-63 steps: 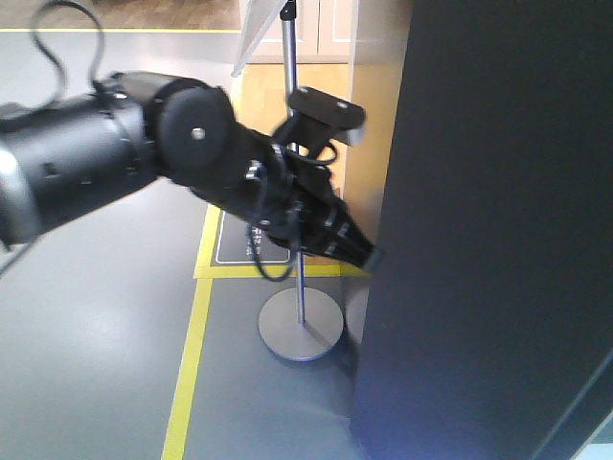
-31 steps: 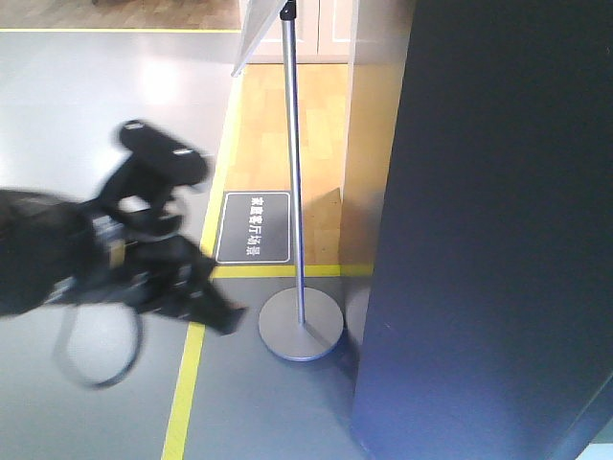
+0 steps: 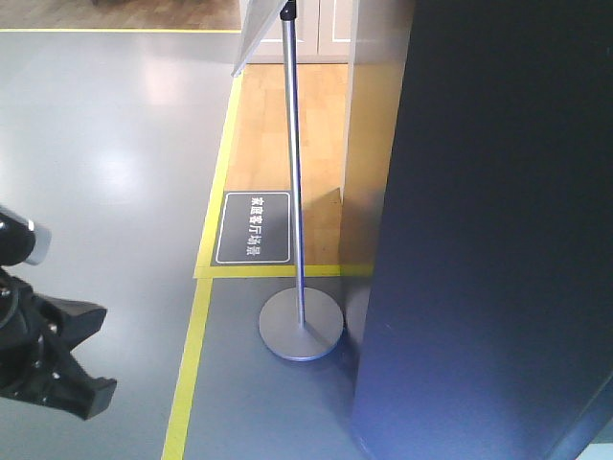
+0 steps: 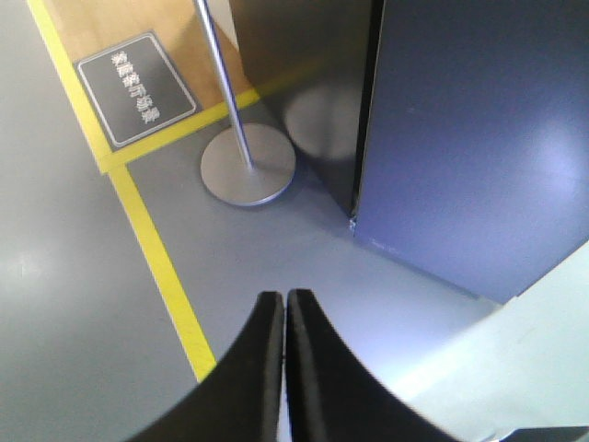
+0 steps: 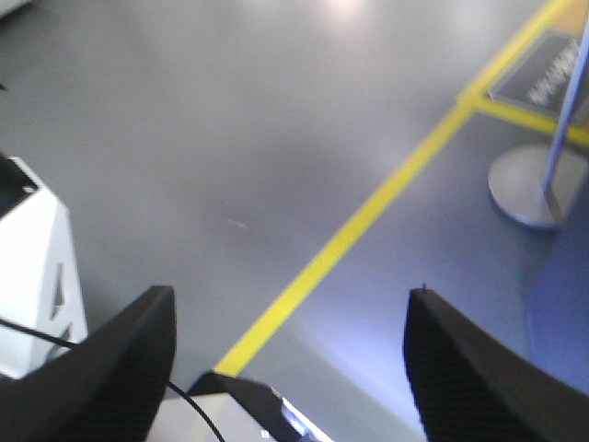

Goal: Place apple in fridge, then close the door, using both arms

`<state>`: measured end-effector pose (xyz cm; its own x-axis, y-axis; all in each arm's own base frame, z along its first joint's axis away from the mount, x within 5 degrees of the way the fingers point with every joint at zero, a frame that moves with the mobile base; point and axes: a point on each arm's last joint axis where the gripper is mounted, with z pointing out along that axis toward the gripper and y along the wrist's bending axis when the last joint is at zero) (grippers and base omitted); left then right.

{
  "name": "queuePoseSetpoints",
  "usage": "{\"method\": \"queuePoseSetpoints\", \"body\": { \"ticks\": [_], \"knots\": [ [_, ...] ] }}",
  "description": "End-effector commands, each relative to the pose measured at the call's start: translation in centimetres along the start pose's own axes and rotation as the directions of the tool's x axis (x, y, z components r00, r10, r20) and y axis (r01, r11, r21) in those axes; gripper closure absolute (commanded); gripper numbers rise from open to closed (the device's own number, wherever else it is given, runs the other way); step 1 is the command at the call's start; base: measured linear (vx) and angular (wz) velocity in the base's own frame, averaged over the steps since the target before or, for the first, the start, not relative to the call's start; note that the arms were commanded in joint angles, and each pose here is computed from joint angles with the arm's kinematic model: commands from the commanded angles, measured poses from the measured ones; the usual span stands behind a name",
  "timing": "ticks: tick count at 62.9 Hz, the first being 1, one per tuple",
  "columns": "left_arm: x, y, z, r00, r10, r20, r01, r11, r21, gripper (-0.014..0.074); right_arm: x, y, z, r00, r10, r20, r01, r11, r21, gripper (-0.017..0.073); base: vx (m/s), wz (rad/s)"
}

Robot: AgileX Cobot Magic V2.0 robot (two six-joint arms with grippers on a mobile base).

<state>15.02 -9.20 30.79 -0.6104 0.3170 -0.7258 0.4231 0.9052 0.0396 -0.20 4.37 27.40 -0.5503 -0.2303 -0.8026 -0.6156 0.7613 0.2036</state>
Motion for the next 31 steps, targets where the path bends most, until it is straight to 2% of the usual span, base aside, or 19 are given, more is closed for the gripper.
{"method": "queuePoseSetpoints", "body": {
  "ticks": [1, 4, 8, 20, 28, 31],
  "knots": [
    [-0.9, 0.1, -0.9, 0.997, -0.007, 0.07, 0.006, 1.0, 0.005, 0.06, -1.6, -0.9, 0.6, 0.999, 0.05, -0.002, -0.05, 0.998, 0.04, 0.0128, 0.0, 0.0],
    [-0.9, 0.1, -0.9, 0.998, -0.007, 0.068, 0.006, 1.0, 0.005, 0.06, -2.0, -1.3, 1.0, 0.996, 0.084, -0.034, -0.082, 0.995, 0.053, 0.0163, 0.0, 0.0],
    [-0.9, 0.1, -0.9, 0.998, -0.007, 0.068, 0.006, 1.0, 0.005, 0.06, -2.5, -1.9, 1.5, 0.993, 0.097, -0.074, -0.091, 0.993, 0.075, 0.0212, 0.0, 0.0],
    [-0.9, 0.1, -0.9, 0.998, -0.007, 0.068, 0.006, 1.0, 0.005, 0.06, -5.0, -3.4, 1.9, 0.995, 0.063, -0.075, -0.049, 0.983, 0.178, 0.0435, 0.0, 0.0],
    [-0.9, 0.1, -0.9, 0.998, -0.007, 0.067, 0.006, 1.0, 0.004, 0.06, -6.5, -4.7, 2.2, 0.998, 0.027, -0.063, -0.01, 0.964, 0.265, 0.0576, 0.0, 0.0],
    [-0.9, 0.1, -0.8, 0.998, -0.007, 0.066, 0.006, 1.0, 0.004, 0.06, -6.9, -5.1, 2.4, 0.998, 0.029, -0.054, -0.012, 0.958, 0.288, 0.0575, 0.0, 0.0]
  ]
}}
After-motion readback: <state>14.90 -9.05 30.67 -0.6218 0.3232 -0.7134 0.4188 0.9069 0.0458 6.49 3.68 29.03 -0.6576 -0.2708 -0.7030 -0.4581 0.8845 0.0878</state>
